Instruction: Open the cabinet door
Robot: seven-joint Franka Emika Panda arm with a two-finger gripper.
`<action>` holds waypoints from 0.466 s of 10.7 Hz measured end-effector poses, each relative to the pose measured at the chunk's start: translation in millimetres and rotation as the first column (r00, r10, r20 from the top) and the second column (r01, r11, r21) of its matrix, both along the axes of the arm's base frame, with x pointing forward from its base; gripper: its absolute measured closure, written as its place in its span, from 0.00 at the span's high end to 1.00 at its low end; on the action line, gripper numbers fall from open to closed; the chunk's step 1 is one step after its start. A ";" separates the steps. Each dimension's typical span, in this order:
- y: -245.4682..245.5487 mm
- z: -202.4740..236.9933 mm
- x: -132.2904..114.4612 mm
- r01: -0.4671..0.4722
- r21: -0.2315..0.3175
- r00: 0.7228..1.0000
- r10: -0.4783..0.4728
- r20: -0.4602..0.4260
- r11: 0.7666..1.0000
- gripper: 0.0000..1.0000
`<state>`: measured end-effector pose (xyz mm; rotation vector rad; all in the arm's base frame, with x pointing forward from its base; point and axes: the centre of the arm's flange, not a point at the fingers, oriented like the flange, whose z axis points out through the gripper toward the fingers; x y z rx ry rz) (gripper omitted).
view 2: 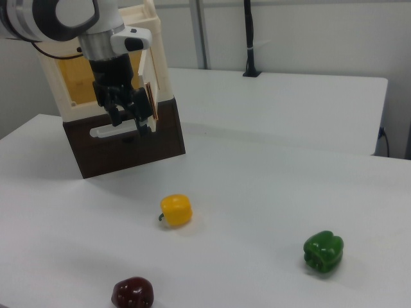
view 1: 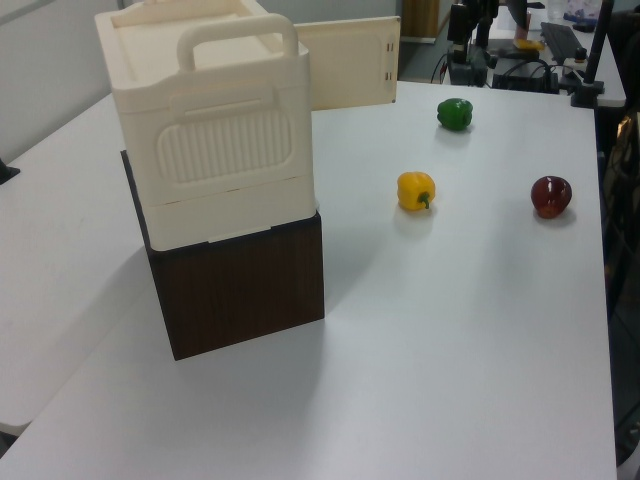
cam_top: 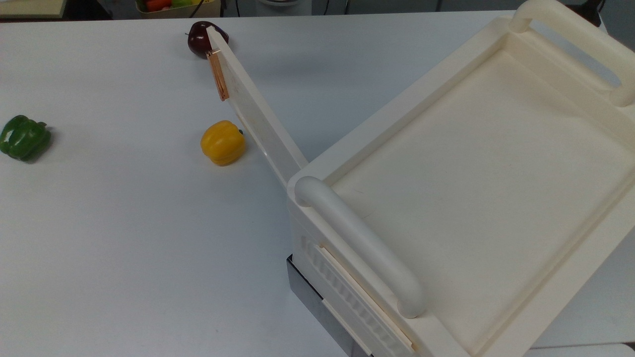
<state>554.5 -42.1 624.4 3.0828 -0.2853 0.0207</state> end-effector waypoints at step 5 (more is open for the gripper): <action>-3.2 -1.2 0.5 0.006 0.000 1.000 -0.006 -0.002 1.000 1.00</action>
